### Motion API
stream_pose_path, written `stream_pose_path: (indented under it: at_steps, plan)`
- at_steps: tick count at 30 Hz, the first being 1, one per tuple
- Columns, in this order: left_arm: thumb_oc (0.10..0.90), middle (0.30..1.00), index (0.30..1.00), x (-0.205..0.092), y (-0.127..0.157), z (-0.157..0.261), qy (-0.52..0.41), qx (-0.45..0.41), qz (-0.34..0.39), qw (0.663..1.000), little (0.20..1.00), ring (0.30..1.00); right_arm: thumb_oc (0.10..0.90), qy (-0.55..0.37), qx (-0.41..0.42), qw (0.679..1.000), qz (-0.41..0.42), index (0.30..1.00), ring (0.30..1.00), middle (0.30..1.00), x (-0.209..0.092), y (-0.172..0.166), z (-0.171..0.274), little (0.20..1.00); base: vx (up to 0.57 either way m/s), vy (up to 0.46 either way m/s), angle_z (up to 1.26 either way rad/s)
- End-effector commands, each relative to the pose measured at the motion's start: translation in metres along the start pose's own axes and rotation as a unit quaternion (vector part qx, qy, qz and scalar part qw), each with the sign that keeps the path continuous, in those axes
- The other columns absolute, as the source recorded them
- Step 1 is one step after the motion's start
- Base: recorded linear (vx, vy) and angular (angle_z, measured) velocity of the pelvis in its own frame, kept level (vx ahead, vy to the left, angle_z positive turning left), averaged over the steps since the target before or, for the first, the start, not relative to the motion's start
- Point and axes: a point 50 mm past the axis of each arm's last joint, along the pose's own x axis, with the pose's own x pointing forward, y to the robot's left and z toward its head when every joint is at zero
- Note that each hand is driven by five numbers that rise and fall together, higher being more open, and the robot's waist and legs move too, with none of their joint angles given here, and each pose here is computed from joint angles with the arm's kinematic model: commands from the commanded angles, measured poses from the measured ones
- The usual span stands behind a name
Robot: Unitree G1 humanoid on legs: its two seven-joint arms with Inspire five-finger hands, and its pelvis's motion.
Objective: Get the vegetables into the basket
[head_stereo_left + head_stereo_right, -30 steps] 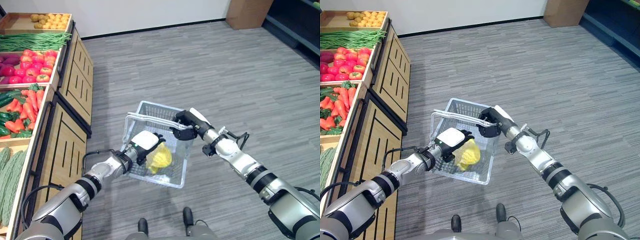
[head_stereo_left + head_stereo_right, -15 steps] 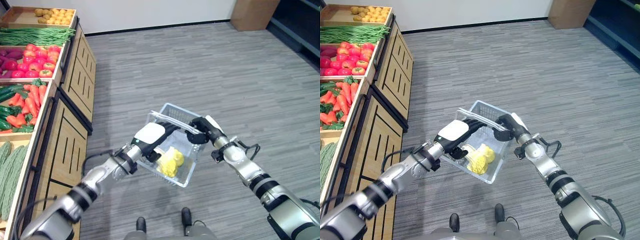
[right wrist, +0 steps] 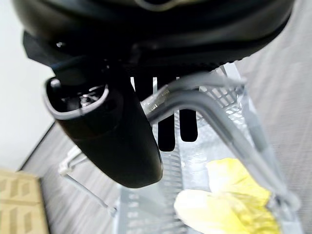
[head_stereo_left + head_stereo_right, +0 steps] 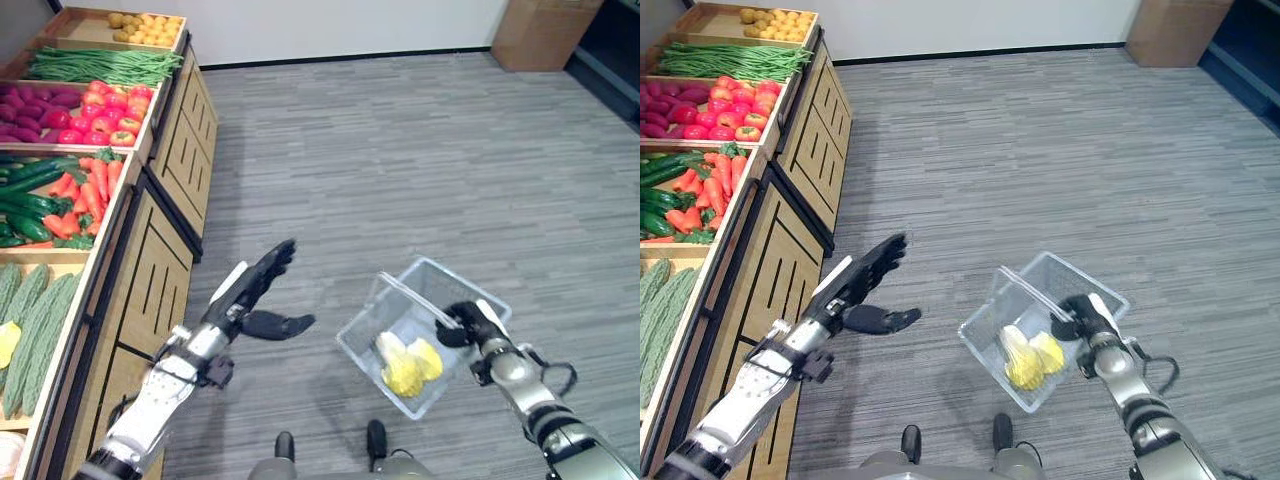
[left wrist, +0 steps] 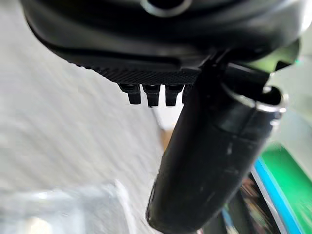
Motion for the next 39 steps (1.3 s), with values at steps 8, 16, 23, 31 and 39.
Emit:
stream_pose_path:
  at_steps: [8,16,23,31,39]
  plan:
    - [0.900,1.000,1.000,-0.050,0.017,-0.111,0.248,0.047,0.146,0.956,1.000,1.000,0.400,0.020,0.096,0.987,-0.123,0.300,0.300,0.300,-0.022,-0.036,-0.041,0.300,0.00,-0.006,0.09]
    - [0.900,1.000,1.000,-0.103,-0.011,-0.175,0.449,0.030,0.177,0.875,1.000,1.000,0.400,0.093,0.137,0.978,-0.124,0.300,0.300,0.300,-0.041,-0.007,-0.079,0.300,0.01,0.002,-0.04]
    - [0.900,1.000,1.000,-0.118,-0.038,-0.188,0.513,0.042,0.127,0.848,1.000,1.000,0.400,0.138,0.134,0.978,-0.083,0.300,0.300,0.300,-0.054,0.020,-0.098,0.300,0.01,0.004,-0.06]
    - [0.900,1.000,1.000,-0.106,-0.053,-0.187,0.496,0.025,0.118,0.860,1.000,1.000,0.400,0.177,0.130,0.975,-0.032,0.300,0.300,0.300,-0.065,0.051,-0.109,0.300,0.01,0.015,-0.06]
    - [0.900,1.000,1.000,-0.092,-0.053,-0.183,0.482,0.001,0.138,0.865,1.000,1.000,0.400,0.163,0.142,0.976,-0.032,0.300,0.300,0.300,-0.055,0.053,-0.097,0.300,-0.02,0.071,-0.04]
